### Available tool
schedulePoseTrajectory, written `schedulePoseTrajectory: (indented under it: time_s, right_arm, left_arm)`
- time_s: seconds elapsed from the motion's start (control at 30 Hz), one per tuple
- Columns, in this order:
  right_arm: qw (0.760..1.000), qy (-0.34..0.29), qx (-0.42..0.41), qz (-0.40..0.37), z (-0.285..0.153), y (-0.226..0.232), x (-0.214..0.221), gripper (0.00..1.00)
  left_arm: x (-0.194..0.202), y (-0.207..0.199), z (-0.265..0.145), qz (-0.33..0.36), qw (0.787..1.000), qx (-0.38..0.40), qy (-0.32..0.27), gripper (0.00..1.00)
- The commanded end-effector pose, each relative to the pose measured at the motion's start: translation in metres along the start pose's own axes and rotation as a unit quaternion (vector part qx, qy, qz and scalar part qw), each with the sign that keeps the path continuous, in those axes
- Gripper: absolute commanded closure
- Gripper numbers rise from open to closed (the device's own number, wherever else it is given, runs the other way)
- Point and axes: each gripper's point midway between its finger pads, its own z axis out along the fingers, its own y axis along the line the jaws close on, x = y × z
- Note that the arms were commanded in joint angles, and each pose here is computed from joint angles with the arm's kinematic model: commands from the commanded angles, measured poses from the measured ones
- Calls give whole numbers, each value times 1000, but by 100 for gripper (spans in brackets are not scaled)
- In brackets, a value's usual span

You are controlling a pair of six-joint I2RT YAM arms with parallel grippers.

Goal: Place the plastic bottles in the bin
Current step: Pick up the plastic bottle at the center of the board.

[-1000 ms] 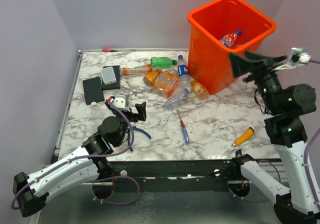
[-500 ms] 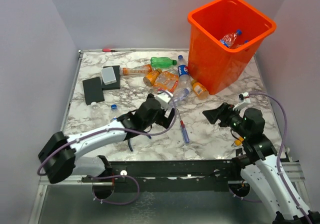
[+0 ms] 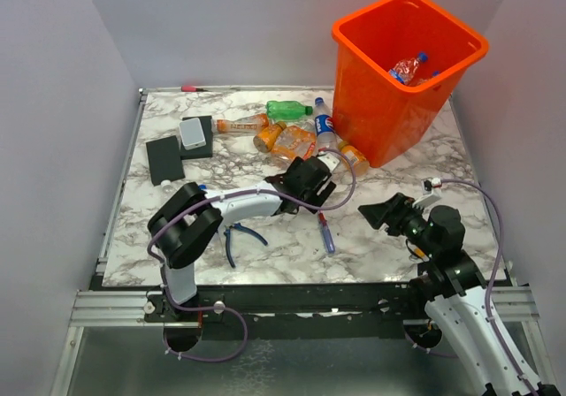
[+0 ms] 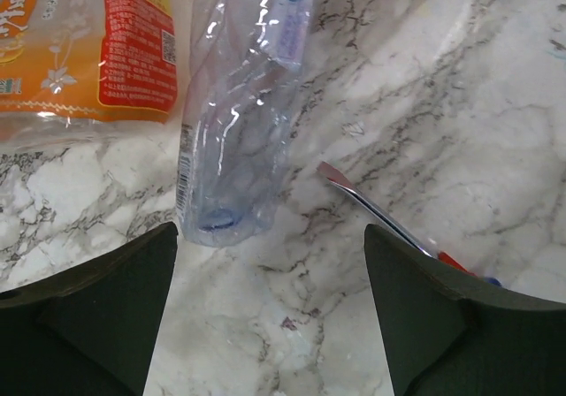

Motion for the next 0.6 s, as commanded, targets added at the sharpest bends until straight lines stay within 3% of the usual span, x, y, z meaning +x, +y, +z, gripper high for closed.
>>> schedulePoseTrajectory:
  time_s: [0.0, 0.2, 0.33, 0.5, 0.57]
  right_arm:
    - [1000, -8, 8, 3, -4, -3, 1, 22]
    - [1000, -12, 7, 5, -4, -2, -1, 21]
    - [1000, -12, 6, 4, -4, -1, -2, 21]
    - [1000, -13, 3, 0, -4, 1, -5, 21]
    - [1000, -15, 2, -3, -4, 3, -6, 22]
  left_arm:
    - [-8, 22, 19, -13, 998, -53, 9, 15]
    - [-6, 27, 40, -4, 997, -74, 22, 23]
    - [0, 32, 45, -9, 996, -85, 30, 43]
    - [9, 36, 45, 0, 995, -92, 39, 53]
    - [11, 39, 44, 3, 994, -98, 39, 65]
